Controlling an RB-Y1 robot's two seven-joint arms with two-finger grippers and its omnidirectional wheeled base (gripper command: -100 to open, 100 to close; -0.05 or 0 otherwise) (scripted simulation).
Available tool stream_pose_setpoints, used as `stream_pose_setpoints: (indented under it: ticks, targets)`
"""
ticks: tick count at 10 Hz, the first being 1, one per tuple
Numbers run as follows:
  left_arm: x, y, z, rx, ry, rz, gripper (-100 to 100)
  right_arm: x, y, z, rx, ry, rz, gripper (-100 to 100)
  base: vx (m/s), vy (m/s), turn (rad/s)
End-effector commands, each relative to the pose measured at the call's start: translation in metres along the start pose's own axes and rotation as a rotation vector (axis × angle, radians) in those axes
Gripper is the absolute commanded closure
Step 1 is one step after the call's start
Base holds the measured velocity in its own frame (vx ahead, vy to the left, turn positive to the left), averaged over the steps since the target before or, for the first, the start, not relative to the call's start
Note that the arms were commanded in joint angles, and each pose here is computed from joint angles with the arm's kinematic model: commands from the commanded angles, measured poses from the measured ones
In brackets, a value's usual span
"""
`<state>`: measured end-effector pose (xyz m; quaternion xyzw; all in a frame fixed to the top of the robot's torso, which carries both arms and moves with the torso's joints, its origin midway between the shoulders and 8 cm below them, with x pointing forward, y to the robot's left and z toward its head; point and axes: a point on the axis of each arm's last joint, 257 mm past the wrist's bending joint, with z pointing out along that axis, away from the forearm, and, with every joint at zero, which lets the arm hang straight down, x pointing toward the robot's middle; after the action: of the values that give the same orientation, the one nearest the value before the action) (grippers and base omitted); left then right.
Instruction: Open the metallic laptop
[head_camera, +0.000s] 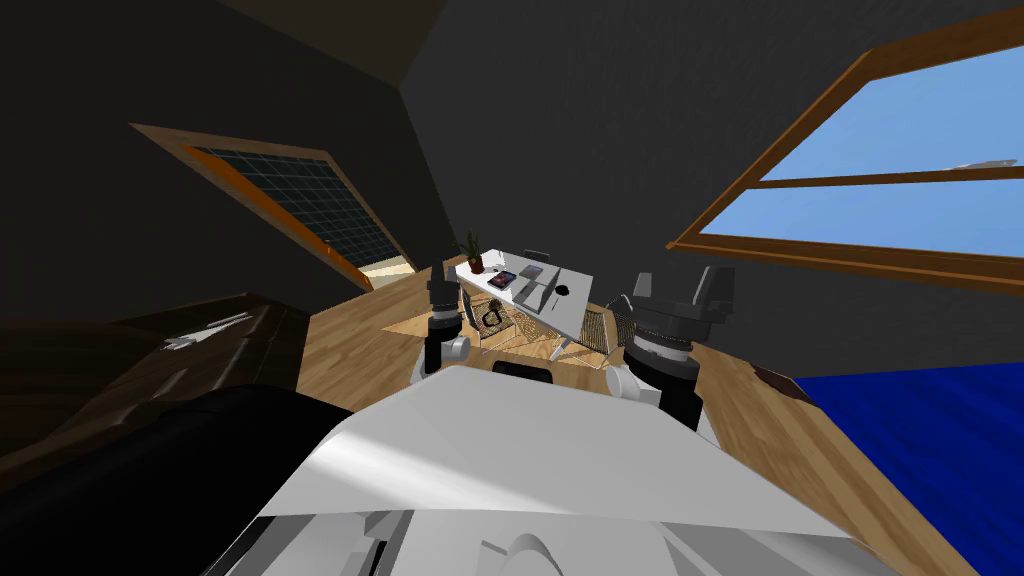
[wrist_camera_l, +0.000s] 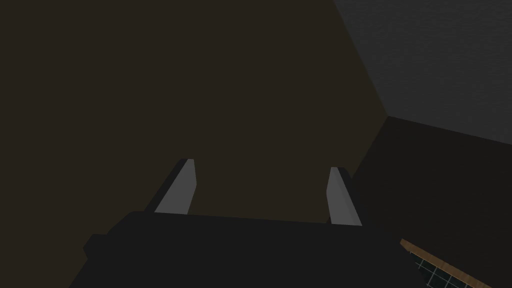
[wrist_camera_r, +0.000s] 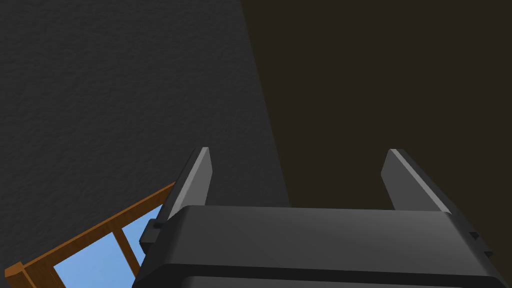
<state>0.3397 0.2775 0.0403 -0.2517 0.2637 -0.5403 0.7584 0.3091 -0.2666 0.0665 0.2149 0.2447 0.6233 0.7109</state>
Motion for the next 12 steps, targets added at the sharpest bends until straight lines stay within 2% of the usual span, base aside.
stream_pose_setpoints:
  ticks: [1,9,10,12]
  targets:
    - [0.0,0.0,0.0,0.0,0.0,0.0,0,0.0,0.0,0.0,0.0,0.0,0.0,0,0.0,0.0,0.0]
    - [0.0,0.0,0.0,0.0,0.0,0.0,0,0.0,0.0,0.0,0.0,0.0,0.0,0,0.0,0.0,0.0]
    - [0.0,0.0,0.0,0.0,0.0,0.0,0,0.004,-0.009,-0.001,0.024,0.041,-0.046,-100,-0.015,0.011,0.048]
    - [0.0,0.0,0.0,0.0,0.0,0.0,0,0.007,-0.028,-0.004,0.074,0.1,-0.152,-100,-0.055,0.022,0.105]
